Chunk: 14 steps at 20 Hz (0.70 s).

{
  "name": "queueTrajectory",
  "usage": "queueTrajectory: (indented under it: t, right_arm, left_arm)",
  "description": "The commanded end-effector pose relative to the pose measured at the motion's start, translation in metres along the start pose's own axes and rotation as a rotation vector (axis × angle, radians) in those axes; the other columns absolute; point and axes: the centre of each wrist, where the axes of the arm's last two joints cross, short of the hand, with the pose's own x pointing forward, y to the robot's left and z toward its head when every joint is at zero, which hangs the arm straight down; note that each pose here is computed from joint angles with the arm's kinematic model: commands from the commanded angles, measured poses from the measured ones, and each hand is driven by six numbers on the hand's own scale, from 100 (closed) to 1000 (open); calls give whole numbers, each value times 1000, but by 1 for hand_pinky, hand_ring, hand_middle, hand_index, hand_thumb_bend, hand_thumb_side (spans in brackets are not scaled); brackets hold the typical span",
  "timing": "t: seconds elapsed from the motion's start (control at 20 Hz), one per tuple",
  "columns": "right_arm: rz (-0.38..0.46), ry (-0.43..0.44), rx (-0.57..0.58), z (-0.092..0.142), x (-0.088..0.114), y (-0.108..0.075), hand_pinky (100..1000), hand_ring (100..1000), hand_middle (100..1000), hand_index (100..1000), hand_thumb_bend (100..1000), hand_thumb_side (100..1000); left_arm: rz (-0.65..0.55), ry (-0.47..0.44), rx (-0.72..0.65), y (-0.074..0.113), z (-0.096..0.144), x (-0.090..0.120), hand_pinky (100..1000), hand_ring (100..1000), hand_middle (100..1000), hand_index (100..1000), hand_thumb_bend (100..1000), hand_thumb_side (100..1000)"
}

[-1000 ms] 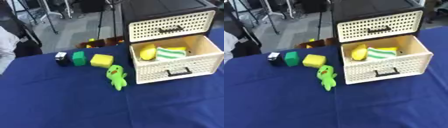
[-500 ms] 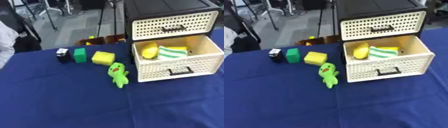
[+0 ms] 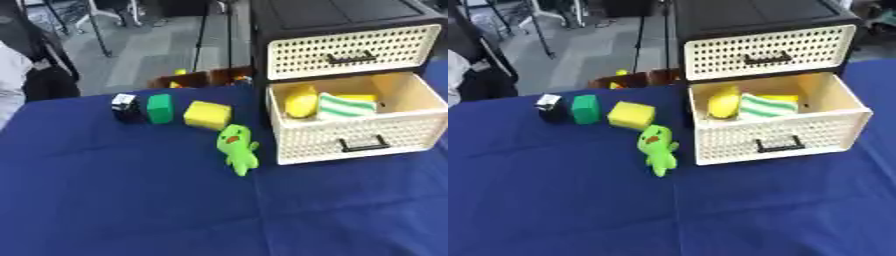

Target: Pick up objects from table and place into drawer.

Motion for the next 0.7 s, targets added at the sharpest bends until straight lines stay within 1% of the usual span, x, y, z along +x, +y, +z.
queueTrajectory:
  t: [0.05,0.35,0.55,0.7]
  right_arm:
    - [51,-28,149,-5,2,-6,570,648,604,775,100,1000]
    - [112,-8,505,5,1,-3,578,655,619,780,100,1000]
    - [132,-19,687,6,1,-2,582,661,629,791,100,1000]
    - [135,-37,801,7,2,-1,579,664,637,799,100,1000]
  left_arm:
    - [-60,-35,-20,13,-1,2,439,640,725,932,579,880]
    - [-146,30,-49,24,22,-12,433,634,724,941,570,903]
    - [-169,36,-41,26,30,-16,445,644,732,951,567,912]
    - [-184,49,-37,26,35,-19,442,640,730,951,561,919]
